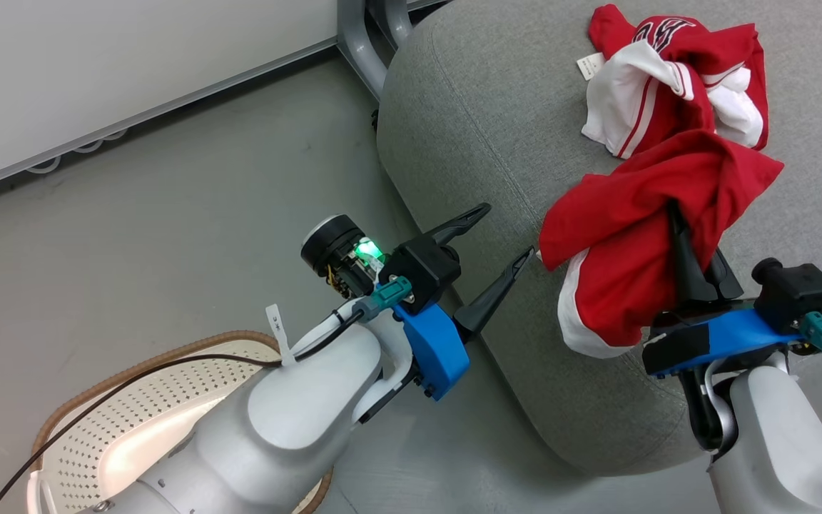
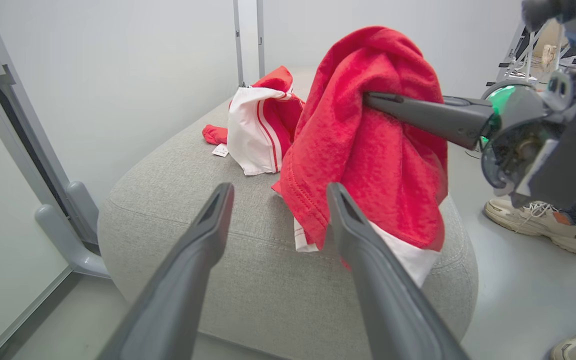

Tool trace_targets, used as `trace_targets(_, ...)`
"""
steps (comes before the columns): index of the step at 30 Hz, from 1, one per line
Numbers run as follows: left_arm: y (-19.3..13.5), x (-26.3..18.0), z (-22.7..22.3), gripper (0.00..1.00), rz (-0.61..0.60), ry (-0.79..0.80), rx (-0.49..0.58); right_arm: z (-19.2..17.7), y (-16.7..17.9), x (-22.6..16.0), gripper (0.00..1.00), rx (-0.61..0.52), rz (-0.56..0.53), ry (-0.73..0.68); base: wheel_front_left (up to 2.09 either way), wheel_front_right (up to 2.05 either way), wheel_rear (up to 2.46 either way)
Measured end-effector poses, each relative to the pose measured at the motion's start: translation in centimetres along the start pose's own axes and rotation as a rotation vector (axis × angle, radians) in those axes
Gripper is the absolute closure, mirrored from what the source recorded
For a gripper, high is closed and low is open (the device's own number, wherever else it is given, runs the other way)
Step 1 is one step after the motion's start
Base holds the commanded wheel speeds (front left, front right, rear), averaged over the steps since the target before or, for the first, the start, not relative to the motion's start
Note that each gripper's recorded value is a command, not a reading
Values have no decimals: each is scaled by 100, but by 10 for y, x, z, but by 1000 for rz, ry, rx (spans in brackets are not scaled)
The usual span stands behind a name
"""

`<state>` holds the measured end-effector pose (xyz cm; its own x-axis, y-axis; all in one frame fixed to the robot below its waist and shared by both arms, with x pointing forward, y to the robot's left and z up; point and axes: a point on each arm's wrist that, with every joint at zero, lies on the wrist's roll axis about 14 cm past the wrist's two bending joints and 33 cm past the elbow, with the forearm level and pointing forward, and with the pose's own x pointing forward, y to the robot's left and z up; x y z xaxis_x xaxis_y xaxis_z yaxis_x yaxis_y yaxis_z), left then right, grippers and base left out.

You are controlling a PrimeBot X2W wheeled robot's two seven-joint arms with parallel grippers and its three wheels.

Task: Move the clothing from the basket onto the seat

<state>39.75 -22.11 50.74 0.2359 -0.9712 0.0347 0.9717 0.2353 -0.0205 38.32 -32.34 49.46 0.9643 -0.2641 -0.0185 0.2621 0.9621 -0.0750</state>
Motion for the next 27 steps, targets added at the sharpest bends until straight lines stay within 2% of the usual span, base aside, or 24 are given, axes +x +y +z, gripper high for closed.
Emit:
trace_targets(6, 0, 1, -2, 0, -5, 2, -5, 5, 0, 2, 100, -11, 3, -15, 0, 0, 0)
trace_targets(9, 4, 0, -4, 0, 3, 1, -9, 18, 1, 11, 100, -41, 20, -53, 0, 0, 0)
trace_targets(18, 29, -5, -27, 0, 34, 23, -32, 96, -1, 59, 100, -167, 48, -276, 0, 0, 0)
trace_targets(23, 50, -6, -47, 0, 51, 45, -43, 151, -25, 85, 100, -232, -14, -428, 0, 0, 0)
trace_targets(27, 67, -9, -71, 0, 58, 74, -55, 172, -47, 103, 100, -298, -79, -488, 0, 0, 0)
